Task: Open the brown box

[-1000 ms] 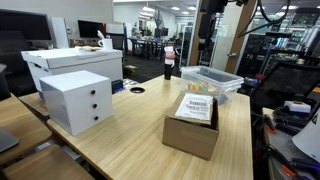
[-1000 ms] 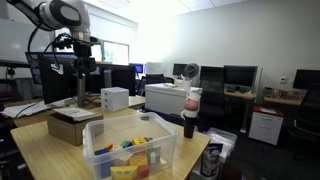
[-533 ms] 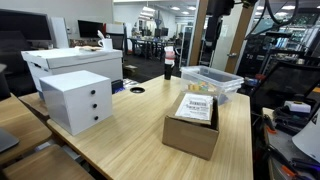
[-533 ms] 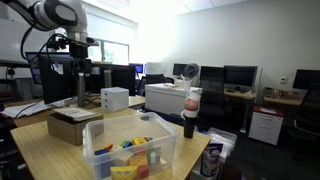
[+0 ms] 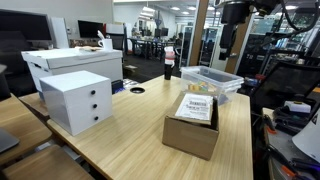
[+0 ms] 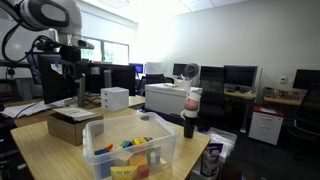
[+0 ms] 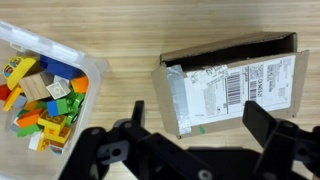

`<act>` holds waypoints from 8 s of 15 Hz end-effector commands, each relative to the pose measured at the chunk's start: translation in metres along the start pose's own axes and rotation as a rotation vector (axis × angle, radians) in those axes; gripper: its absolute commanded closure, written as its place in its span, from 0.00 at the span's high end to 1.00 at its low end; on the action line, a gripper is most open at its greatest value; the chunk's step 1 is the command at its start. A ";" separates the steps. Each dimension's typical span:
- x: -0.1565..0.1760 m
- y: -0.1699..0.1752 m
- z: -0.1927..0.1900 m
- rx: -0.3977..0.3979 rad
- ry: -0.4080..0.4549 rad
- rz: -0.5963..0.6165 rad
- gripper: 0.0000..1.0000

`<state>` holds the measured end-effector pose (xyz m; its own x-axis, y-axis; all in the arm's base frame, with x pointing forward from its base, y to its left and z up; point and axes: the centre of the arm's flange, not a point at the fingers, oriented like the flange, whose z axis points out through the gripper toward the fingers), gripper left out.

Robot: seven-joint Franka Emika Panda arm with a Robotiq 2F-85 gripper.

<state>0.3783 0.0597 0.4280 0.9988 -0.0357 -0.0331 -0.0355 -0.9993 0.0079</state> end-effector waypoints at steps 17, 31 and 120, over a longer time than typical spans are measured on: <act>-0.049 0.026 0.071 0.218 0.030 0.085 1.00; -0.056 0.019 0.090 0.235 0.001 0.041 1.00; 0.001 -0.054 0.087 0.240 0.364 -0.136 0.00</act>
<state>0.3904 0.1135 0.3346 0.9463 0.0034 0.3232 0.0754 -0.9747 -0.2105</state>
